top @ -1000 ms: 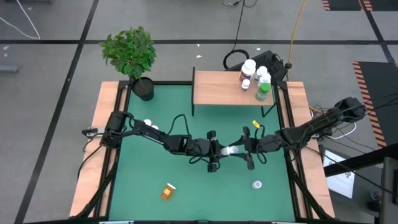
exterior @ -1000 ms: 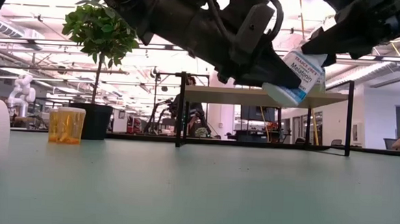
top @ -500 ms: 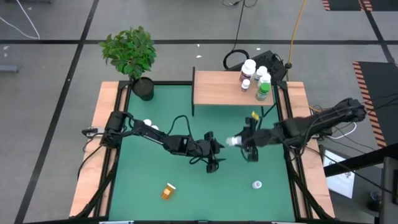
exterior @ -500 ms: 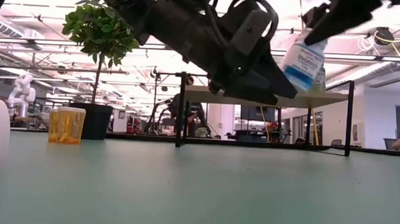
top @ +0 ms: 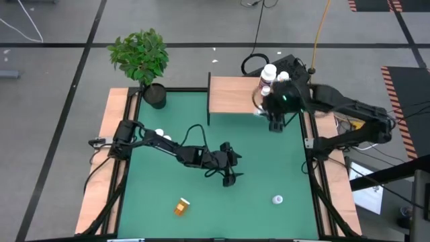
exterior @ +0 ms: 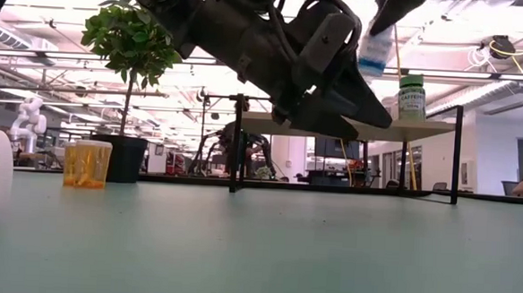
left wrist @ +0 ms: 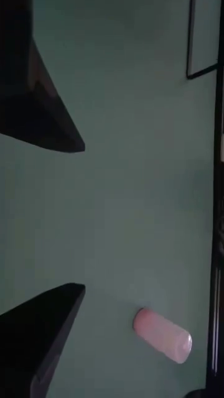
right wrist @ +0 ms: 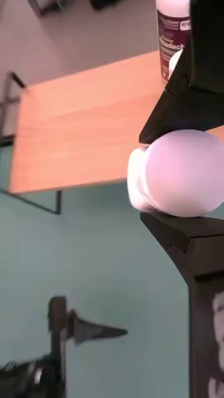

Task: Pick and place medicine bottles onto shelf by color
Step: Put the blue pill bottle on the shelf

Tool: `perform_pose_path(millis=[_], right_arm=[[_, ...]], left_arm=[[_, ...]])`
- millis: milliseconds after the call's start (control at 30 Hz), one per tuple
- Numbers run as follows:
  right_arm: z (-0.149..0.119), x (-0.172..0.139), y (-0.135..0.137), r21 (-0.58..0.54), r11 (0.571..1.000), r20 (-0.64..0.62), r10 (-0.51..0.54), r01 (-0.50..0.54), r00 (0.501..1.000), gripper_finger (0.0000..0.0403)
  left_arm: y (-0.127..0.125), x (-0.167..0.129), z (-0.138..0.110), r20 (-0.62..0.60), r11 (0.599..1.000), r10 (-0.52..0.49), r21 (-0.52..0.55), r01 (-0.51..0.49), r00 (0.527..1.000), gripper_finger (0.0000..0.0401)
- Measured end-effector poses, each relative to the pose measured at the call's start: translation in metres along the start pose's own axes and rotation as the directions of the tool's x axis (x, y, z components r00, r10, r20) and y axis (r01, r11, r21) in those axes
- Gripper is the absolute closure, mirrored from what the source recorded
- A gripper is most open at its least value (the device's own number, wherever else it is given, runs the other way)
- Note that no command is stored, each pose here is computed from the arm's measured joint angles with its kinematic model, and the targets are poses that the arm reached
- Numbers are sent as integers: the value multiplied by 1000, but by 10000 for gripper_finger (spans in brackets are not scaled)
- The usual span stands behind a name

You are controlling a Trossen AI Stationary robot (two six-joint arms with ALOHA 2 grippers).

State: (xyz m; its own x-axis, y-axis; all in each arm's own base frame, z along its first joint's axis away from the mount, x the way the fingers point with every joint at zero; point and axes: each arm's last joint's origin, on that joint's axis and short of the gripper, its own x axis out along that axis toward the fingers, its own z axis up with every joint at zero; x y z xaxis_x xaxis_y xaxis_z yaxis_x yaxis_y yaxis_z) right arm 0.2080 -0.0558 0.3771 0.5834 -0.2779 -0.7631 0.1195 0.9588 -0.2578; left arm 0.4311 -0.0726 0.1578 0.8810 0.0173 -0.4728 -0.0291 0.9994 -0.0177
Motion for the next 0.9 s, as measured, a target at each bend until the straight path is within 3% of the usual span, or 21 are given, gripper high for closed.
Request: perform_pose_path(millis=[100,400,533,900], right_arm=[[1,14,-21,-8,999,-44,51,-51,998,239],[-17,47,-62,-63,997,-228,34,-49,973,237],[-21,49,-71,-42,995,-213,81,-92,974,237],[-30,48,-86,-5,996,-209,81,-84,975,236]], left_arm=[[0,0,0,-5,1000,1,0,-1,1000,48],[-7,-2,-8,-75,1000,-7,24,9,997,52],[-8,-2,-8,-76,1000,-7,29,10,997,52],[-7,-2,-9,-82,999,-6,39,9,997,52]])
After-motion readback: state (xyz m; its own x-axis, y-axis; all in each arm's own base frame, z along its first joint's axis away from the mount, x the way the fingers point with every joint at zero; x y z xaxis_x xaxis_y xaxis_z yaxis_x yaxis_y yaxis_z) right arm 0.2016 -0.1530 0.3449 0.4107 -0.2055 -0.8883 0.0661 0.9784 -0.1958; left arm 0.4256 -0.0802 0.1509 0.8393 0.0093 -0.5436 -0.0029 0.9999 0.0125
